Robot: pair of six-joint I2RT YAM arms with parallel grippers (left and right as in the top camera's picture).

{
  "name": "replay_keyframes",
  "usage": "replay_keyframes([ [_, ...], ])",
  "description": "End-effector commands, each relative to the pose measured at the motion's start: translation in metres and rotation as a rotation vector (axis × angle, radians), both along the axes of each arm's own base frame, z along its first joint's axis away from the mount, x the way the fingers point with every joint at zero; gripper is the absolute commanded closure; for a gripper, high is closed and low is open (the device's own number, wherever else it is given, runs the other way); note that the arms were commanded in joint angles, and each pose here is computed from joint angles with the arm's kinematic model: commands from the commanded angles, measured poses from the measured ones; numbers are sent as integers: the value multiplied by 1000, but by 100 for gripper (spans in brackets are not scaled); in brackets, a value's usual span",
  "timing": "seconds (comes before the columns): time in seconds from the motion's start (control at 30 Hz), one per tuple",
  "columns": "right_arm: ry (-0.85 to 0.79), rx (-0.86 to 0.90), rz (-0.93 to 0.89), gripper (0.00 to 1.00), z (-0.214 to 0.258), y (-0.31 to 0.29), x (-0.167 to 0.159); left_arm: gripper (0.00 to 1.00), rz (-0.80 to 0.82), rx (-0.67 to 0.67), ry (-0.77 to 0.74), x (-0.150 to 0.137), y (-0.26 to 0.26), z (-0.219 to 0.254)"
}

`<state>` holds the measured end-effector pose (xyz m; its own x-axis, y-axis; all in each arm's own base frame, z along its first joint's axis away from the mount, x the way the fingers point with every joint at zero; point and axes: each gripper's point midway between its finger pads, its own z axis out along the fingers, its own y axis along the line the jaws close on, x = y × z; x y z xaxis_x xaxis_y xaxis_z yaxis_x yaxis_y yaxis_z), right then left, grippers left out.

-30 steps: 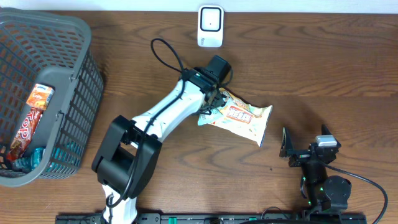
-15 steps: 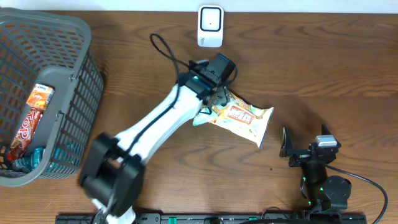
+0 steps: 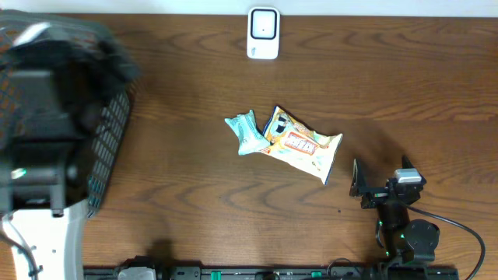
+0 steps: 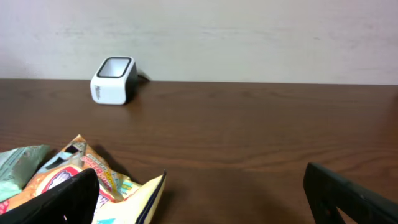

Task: Scan the item barcode
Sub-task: 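Lift the green pack out and set it beside the orange pack, then reach into the basket and grasp the Listerine Cool Mint bottle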

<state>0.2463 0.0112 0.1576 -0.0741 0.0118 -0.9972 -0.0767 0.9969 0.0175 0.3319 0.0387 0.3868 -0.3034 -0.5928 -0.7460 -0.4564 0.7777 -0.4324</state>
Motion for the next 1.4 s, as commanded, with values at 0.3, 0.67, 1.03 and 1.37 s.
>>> replay_keyframes([
  [0.3, -2, -15, 2, 1, 0, 0, 0, 2, 809, -458, 511, -100, 165, -158],
  [0.67, -2, -15, 2, 1, 0, 0, 0, 2, 880, -684, 991, -119, 169, -279],
  [1.03, -2, -15, 2, 1, 0, 0, 0, 2, 894, -671, 966, -126, 167, -345],
  [1.37, -2, -15, 2, 1, 0, 0, 0, 2, 907, -627, 918, -138, 162, -399],
])
